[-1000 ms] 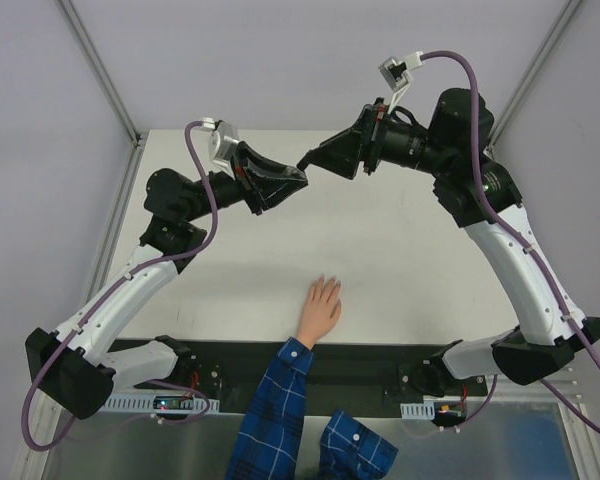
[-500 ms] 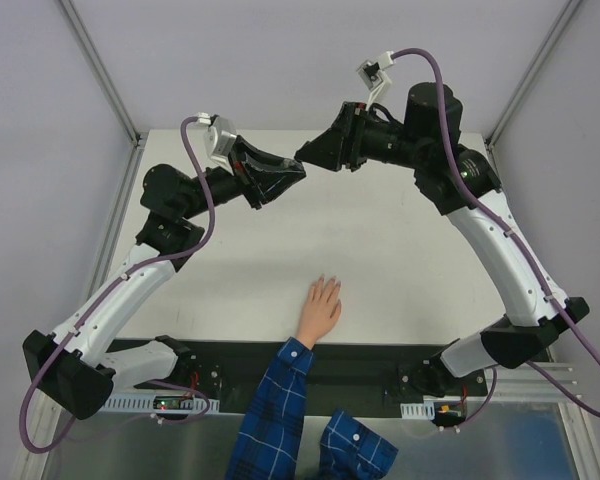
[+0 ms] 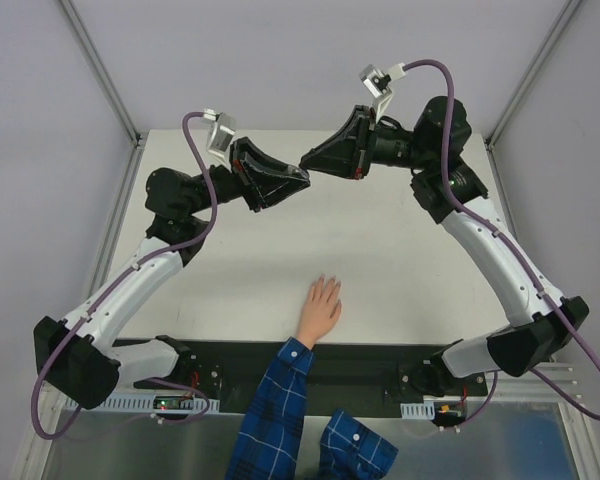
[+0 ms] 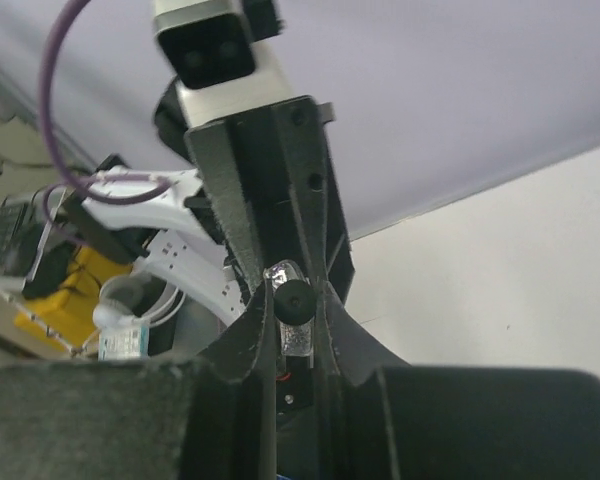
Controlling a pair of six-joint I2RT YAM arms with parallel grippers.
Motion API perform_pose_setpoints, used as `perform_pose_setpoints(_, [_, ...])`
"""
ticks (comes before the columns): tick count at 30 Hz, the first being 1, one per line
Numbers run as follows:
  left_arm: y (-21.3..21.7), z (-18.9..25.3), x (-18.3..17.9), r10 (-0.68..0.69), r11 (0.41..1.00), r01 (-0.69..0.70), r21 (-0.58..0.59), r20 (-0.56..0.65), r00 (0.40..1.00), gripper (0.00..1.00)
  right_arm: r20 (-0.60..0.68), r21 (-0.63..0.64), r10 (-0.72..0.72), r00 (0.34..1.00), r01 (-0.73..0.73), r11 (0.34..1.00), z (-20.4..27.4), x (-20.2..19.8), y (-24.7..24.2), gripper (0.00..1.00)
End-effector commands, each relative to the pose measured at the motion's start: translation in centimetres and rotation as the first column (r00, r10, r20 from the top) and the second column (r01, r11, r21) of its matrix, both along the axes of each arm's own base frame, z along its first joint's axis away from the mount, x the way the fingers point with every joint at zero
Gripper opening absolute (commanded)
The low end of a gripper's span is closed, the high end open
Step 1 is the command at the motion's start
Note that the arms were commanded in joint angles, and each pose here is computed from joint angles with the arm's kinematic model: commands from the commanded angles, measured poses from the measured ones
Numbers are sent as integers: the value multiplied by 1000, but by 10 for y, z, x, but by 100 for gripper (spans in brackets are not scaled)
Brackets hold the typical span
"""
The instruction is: Paint the nails
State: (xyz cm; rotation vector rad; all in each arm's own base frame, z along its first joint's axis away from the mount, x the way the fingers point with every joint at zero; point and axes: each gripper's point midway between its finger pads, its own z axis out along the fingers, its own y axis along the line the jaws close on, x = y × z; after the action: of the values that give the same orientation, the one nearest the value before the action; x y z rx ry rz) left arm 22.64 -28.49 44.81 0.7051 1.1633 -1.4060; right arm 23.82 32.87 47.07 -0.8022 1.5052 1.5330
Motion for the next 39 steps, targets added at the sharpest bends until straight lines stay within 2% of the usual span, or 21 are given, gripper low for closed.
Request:
perform_pose_setpoints(1, [2, 39, -52, -287, 952, 295, -82, 90, 954, 0, 220, 30, 331, 917, -346, 938, 10, -42, -2, 0])
perform_pose_setpoints(4, [1, 38, -52, -312, 945, 318, -76, 88, 946, 0, 209, 48, 331, 920, -348, 936, 18, -47, -3, 0])
perform_pose_setpoints(9, [-1, 31, -39, -231, 972, 234, -23, 89, 969, 0, 187, 61, 273, 944, -289, 955, 24, -45, -4, 0])
perform_pose_setpoints(10, [-1, 30, -37, -216, 976, 219, -19, 94, 972, 0, 151, 53, 255, 955, -265, 963, 22, -46, -6, 4])
perform_pose_setpoints(11, [0, 33, -36, -193, 980, 197, -22, 104, 976, 0, 136, 62, 201, 970, -211, 976, 24, -39, -5, 29])
perform_pose_setpoints(12, [-1, 28, -30, -168, 986, 168, 0, 99, 981, 0, 136, 59, 162, 977, -171, 984, 24, -35, -5, 44])
perform_pose_setpoints(13, [-1, 27, -28, -149, 989, 149, 6, 105, 983, 0, 79, 36, 128, 989, -131, 991, 18, -31, -6, 55])
perform_pose_setpoints(14, [-1, 26, -25, -129, 992, 129, 10, 107, 986, 0, 69, 35, 96, 993, -99, 995, 21, -31, -8, 76])
perform_pose_setpoints(15, [1, 28, -21, -86, 996, 86, 7, 140, 986, 0, 40, 40, 10, 999, -11, 999, 25, -20, -9, 84])
perform_pose_setpoints(17, [1, 22, -11, -38, 999, 36, 23, 117, 992, 0, -10, 35, -33, 999, 34, 999, 25, -17, -11, 99])
perform_pose_setpoints(18, [3, 23, 1, 37, 999, -38, 10, 121, 992, 0, -62, 14, -110, 992, 111, 994, 23, -6, -13, 99])
perform_pose_setpoints(20, [5, 18, 8, 89, 996, -92, 14, 127, 988, 0, -109, -7, -190, 976, 191, 982, 21, 6, -13, 98])
perform_pose_setpoints(24, [6, 21, 19, 167, 986, -170, 5, 141, 976, 0, -169, -92, -281, 945, 268, 959, 14, 13, -15, 91])
perform_pose_setpoints(25, [5, 19, 21, 176, 984, -179, 8, 138, 975, 0, -173, -100, -293, 940, 279, 955, 13, 16, -14, 85])
perform_pose_setpoints(27, [3, 20, 20, 183, 982, -187, 8, 153, 971, 0, -182, -110, -310, 933, 294, 949, 13, 18, -13, 80])
perform_pose_setpoints(28, [2, 20, 20, 187, 982, -191, 9, 152, 970, 0, -182, -107, -314, 932, 299, 948, 16, 19, -12, 73])
perform_pose_setpoints(30, [-1, 20, 19, 181, 982, -186, 16, 162, 970, 0, -200, -132, -322, 925, 300, 945, 10, 23, -7, 66])
perform_pose_setpoints(31, [-2, 21, 20, 192, 980, -197, 16, 163, 968, 0, -193, -123, -321, 927, 302, 946, 17, 22, -7, 58])
perform_pose_setpoints(36, [-1, 23, 18, 204, 977, -210, 20, 175, 963, 0, -220, -158, -332, 917, 302, 940, 8, 26, -4, 39])
perform_pose_setpoints(39, [0, 24, 15, 197, 979, -202, 14, 162, 967, 0, -218, -156, -331, 918, 303, 940, 8, 28, -3, 18])
